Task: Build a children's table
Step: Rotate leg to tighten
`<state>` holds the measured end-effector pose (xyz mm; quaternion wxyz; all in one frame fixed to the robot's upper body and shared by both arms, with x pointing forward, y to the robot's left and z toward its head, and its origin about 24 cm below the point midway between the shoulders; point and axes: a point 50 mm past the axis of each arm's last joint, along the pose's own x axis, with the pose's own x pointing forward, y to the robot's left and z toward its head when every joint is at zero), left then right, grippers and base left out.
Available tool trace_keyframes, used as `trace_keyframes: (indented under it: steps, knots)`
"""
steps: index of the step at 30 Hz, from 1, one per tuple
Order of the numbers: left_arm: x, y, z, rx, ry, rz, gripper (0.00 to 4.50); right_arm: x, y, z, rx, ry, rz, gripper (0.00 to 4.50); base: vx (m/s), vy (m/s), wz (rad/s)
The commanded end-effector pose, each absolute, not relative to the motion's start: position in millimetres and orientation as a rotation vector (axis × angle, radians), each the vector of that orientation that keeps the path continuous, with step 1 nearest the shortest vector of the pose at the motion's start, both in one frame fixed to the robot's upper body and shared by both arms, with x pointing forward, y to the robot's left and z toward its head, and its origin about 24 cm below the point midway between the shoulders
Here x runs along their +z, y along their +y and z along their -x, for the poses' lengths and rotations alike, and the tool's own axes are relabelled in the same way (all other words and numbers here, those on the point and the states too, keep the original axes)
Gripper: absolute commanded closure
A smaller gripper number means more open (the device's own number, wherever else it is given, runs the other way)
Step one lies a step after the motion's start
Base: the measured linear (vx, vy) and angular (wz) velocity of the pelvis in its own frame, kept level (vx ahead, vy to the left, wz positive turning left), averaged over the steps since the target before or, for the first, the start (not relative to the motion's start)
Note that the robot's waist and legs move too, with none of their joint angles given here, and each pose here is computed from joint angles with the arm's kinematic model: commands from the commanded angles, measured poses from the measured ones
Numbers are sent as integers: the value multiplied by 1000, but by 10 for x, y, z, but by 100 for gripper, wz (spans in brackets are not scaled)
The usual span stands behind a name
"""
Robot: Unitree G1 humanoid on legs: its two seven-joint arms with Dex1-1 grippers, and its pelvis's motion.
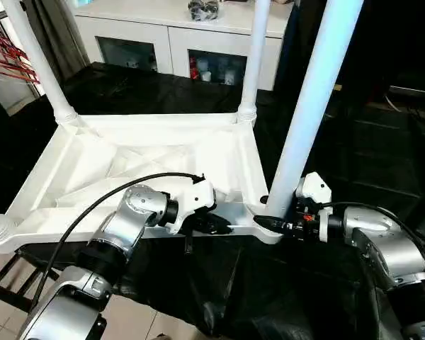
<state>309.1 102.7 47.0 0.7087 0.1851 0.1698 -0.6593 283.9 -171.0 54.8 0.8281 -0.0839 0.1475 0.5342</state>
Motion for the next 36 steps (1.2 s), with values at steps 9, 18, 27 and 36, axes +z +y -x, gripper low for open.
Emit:
trace_keyframes:
  steps: [9,18,27,36]
  knots:
    - [559,914,-3204,-1334,302,-384,450,269,-1594,-2703,1126,414,95,249,0,0,0]
    - [576,590,-3413,-1058,285,-351,450,86,-1332,-3003,627,387,-22,252,-6,2,0]
    - [640,340,-3439,-1044,248,-354,450,196,-884,-3200,543,325,-56,196,0,0,0]
    - [633,448,-3370,-1150,222,-374,450,235,-952,-3173,617,314,-77,126,0,0,0]
